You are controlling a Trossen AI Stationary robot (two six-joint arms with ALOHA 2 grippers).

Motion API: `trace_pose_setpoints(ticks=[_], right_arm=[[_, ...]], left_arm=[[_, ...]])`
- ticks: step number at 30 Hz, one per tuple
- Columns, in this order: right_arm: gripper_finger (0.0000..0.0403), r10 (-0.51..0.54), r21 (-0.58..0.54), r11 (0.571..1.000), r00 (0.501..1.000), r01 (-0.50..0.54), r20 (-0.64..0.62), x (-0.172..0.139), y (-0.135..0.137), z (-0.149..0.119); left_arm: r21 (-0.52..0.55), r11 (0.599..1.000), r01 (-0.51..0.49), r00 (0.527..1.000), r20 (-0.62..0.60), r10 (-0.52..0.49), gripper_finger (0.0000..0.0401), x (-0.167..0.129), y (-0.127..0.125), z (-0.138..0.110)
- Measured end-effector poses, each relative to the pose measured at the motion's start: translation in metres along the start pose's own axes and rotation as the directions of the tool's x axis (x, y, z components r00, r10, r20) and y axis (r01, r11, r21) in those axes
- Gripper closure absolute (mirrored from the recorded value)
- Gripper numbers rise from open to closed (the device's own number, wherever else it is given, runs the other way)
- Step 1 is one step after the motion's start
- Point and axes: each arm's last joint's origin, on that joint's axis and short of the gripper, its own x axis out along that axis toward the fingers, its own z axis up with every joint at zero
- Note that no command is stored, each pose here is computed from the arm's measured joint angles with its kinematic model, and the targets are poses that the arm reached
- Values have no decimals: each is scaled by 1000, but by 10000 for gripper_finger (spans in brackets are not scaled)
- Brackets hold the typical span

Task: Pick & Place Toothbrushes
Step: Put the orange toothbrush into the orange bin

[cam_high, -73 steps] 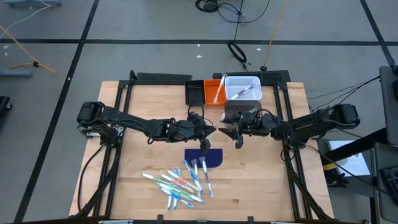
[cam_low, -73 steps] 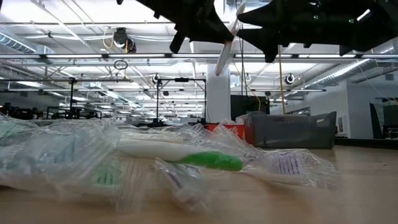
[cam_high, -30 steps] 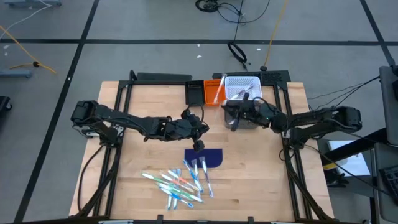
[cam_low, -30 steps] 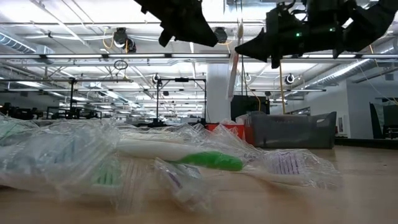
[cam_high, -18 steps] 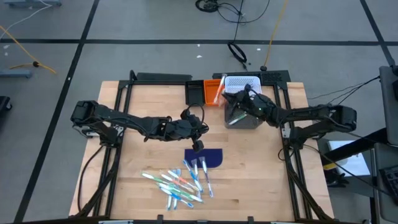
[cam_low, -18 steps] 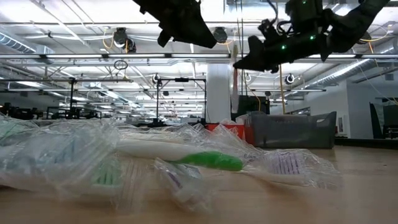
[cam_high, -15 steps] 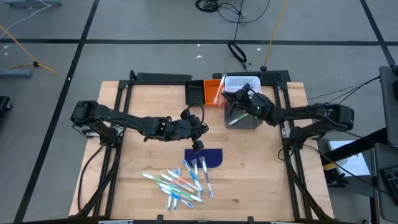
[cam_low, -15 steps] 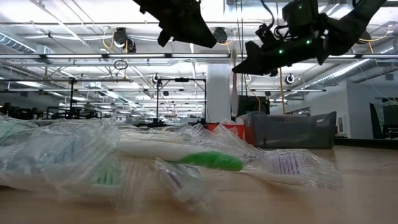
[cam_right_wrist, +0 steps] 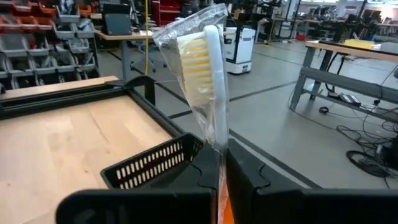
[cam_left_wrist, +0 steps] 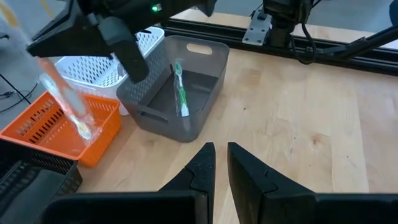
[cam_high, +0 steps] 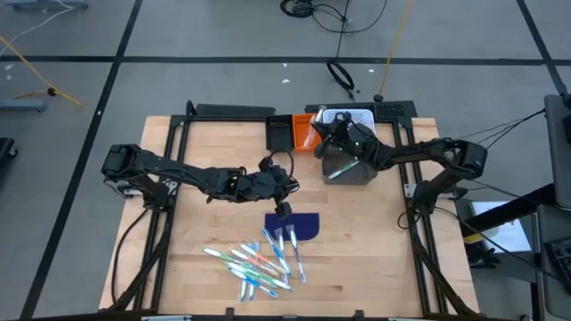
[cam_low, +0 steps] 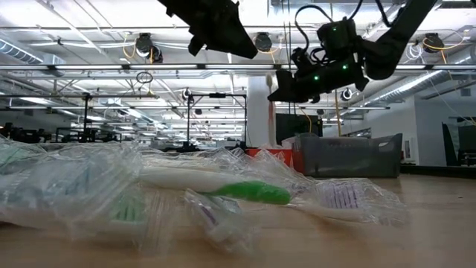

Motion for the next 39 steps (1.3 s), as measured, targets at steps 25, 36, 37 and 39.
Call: trace_pose_setpoints(ticks=[25,36,37,39], right_arm=[[403,-62,21,998,998,62,-30,16,-22,-16],[401,-51,48,997,998,53,-48,34,-30,-26],[398,-38,55,998,997,42,-64,35,-30,-27],[393,-13,61,998,997,18,-82,36,-29,-27]], left_arm=[[15,1000,-11,1000,-25,11,357,1,2,-2],[19,1000,-13,999,-33,14,357,1,2,-3],[19,1000,-13,999,-34,13,357,1,2,-3],[18,1000,-14,999,-33,14,357,1,2,-3]])
